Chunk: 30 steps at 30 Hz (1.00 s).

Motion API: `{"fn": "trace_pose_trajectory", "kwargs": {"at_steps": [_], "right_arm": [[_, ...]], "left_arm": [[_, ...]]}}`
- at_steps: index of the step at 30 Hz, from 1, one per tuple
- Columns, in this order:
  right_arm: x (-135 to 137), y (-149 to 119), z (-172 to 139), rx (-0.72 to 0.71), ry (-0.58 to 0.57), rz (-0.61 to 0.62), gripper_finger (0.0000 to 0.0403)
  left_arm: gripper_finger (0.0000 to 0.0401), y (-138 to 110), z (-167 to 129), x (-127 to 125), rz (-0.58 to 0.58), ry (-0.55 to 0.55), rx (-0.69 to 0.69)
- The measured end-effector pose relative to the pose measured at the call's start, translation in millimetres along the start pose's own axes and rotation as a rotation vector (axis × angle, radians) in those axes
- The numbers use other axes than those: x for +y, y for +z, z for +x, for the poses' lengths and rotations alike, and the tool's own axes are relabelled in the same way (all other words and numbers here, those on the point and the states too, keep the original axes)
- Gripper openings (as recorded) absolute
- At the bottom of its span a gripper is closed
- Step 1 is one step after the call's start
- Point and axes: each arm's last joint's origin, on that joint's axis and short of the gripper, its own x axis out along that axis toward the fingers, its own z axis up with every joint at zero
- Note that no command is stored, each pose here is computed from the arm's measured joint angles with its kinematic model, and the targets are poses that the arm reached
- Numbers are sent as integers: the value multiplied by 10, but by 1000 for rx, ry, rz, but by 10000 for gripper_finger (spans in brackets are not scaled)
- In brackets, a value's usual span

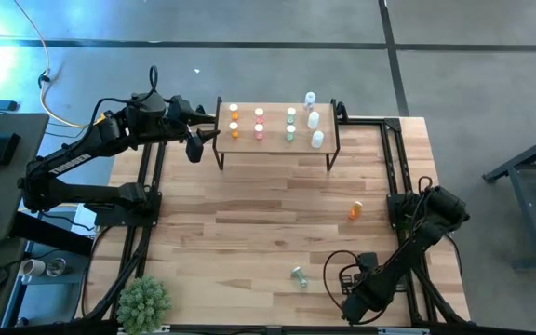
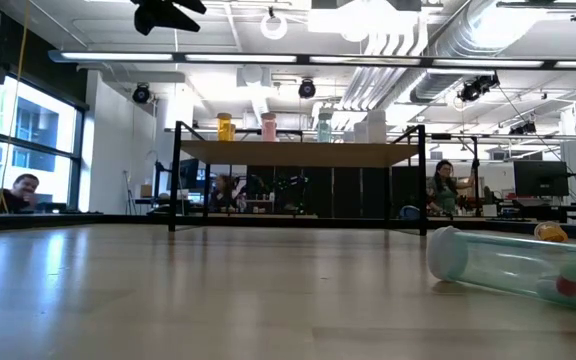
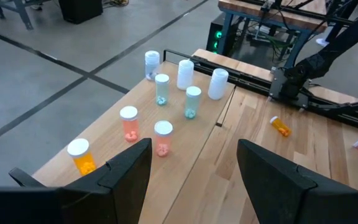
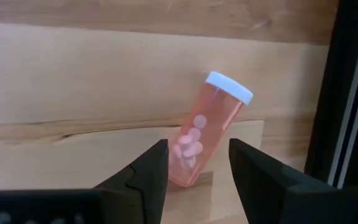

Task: Pick and place medicine bottles onto shelf by color
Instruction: Put the pink pill bottle on the shelf aligned with the pink pill bottle

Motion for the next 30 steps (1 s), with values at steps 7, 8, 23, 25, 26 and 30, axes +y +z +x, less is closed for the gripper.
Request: {"fn": "trace_pose_trajectory", "kwargs": {"at_steps": [7, 8, 23, 25, 26, 30], "right_arm": [[5, -18, 49, 20, -54, 17, 160], [6, -18, 51, 20, -54, 18, 160], [54, 21, 218, 81, -32, 17, 160], [55, 19, 222, 81, -27, 14, 160], [57, 18, 224, 81, -27, 13, 158], [65, 13, 227, 84, -16, -12, 132]], "left_arm": [[227, 1, 0, 0, 0, 0, -1], [227, 1, 0, 0, 0, 0, -1], [227, 0, 0, 1, -10, 0, 0], [227, 0, 0, 0, -10, 0, 0], [227, 0, 0, 1, -10, 0, 0], [227, 1, 0, 0, -10, 0, -1]]}}
